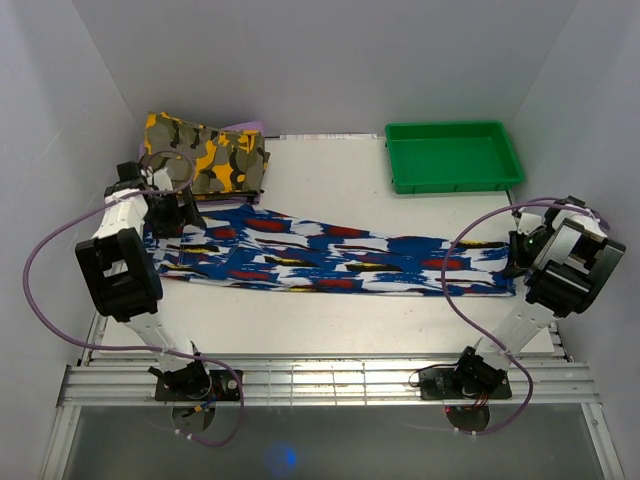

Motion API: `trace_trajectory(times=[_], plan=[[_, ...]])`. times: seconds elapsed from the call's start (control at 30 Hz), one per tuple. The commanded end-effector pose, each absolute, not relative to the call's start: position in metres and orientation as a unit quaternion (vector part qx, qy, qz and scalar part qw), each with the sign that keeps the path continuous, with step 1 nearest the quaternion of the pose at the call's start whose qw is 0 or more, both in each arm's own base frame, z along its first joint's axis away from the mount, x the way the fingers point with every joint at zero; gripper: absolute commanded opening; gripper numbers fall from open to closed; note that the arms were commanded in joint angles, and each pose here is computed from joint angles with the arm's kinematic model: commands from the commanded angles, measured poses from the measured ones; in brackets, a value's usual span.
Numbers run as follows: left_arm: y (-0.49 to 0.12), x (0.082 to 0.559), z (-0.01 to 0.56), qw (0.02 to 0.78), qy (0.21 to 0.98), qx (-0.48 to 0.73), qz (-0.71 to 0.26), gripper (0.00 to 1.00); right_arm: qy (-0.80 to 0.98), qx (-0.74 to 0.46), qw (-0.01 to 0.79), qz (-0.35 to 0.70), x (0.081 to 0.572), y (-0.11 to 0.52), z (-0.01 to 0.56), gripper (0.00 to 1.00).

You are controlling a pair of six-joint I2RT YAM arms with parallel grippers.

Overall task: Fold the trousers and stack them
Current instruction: Fold the trousers

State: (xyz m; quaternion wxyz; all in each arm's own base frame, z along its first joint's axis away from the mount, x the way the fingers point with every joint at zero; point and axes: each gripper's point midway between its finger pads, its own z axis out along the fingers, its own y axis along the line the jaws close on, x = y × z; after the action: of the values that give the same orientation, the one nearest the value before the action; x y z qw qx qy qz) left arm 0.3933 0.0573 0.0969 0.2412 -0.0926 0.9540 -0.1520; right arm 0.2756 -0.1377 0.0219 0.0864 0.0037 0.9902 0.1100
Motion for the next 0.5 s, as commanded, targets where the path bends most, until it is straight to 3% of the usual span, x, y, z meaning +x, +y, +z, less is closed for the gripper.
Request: trace_trajectory(times=[0.0,0.2,0.23,0.47], plan=[[0.067,0.369,0.101,0.242,0.95,-0.099,-0.168,0.98,0.993,-0.01,0.104,0.046,0.272,-0.196,0.05,0.08],[0.064,0.343,0.08,0.217,0.954,-0.084,-0.19,0.95,0.989,-0.026,0.129,0.064,0.269,-0.199,0.082,0.08],[0.059,0.34,0.076,0.211,0.953,-0.084,-0.201,0.89,0.987,-0.027,0.134,0.078,0.271,-0.189,0.087,0.08],[0.053,0.329,0.048,0.181,0.955,-0.087,-0.218,0.76,0.949,-0.064,0.19,0.244,0.289,-0.061,0.12,0.08]])
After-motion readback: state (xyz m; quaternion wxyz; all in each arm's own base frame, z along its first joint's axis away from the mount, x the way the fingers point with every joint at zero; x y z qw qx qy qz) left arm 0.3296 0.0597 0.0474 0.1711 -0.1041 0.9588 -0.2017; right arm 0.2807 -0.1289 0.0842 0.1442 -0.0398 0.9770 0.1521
